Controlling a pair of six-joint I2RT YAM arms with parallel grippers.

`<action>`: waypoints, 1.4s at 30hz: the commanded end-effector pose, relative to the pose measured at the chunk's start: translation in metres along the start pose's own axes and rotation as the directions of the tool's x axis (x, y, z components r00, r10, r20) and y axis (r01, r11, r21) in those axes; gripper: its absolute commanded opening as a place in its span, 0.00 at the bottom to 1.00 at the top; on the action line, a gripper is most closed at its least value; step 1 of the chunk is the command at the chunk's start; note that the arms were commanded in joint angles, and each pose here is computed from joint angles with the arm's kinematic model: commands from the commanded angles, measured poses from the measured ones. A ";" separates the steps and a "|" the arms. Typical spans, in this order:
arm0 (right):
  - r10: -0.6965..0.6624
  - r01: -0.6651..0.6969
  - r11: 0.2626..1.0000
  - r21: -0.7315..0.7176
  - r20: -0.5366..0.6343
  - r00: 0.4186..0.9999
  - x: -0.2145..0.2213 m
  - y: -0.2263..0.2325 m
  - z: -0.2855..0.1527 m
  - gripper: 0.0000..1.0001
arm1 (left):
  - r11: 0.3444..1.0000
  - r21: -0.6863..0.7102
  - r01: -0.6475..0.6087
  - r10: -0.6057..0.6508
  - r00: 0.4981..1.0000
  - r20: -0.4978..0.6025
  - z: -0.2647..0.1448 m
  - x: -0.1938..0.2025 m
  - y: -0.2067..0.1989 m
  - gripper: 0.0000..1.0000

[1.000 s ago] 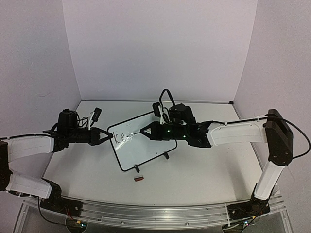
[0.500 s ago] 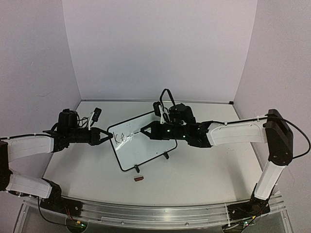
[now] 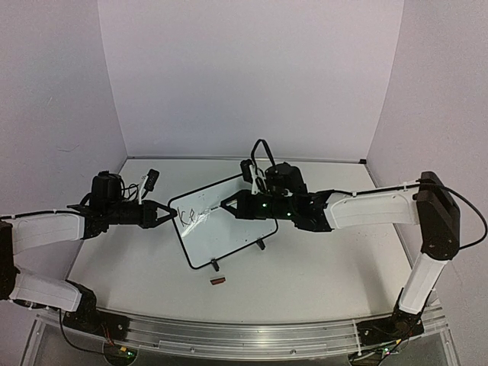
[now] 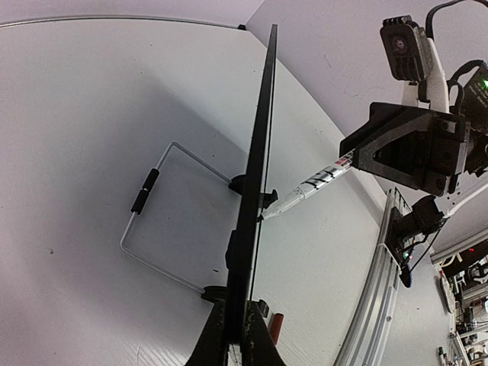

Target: Write a sentence on the whiteboard

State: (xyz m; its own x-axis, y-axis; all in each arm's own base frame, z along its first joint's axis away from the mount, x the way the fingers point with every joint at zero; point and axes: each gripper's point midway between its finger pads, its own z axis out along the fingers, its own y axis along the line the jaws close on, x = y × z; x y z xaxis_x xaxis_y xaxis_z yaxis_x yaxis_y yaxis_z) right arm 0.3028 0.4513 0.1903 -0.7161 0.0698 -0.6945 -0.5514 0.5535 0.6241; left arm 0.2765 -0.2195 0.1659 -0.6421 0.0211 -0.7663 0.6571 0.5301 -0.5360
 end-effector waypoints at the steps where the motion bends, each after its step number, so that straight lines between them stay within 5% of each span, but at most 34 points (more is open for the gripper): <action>1: -0.024 0.028 0.999 -0.020 0.151 0.988 -0.049 0.021 -0.016 0.00 | 0.997 -0.062 -0.041 0.042 0.999 0.025 -0.003 -0.010 0.009 0.00; 42: 0.020 -0.020 0.999 -0.046 0.001 1.000 -0.007 0.005 0.006 0.00 | 0.997 -0.067 -0.047 0.049 0.998 0.025 -0.004 -0.011 0.009 0.00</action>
State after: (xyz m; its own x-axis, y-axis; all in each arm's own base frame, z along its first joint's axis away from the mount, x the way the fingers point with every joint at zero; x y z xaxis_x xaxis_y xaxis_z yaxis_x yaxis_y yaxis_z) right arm 0.3081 0.4591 0.2071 -0.7120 0.0901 -0.6963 -0.5704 0.5040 0.6485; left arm 0.2764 -0.2194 0.1659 -0.6405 0.0228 -0.7676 0.6588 0.5299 -0.5340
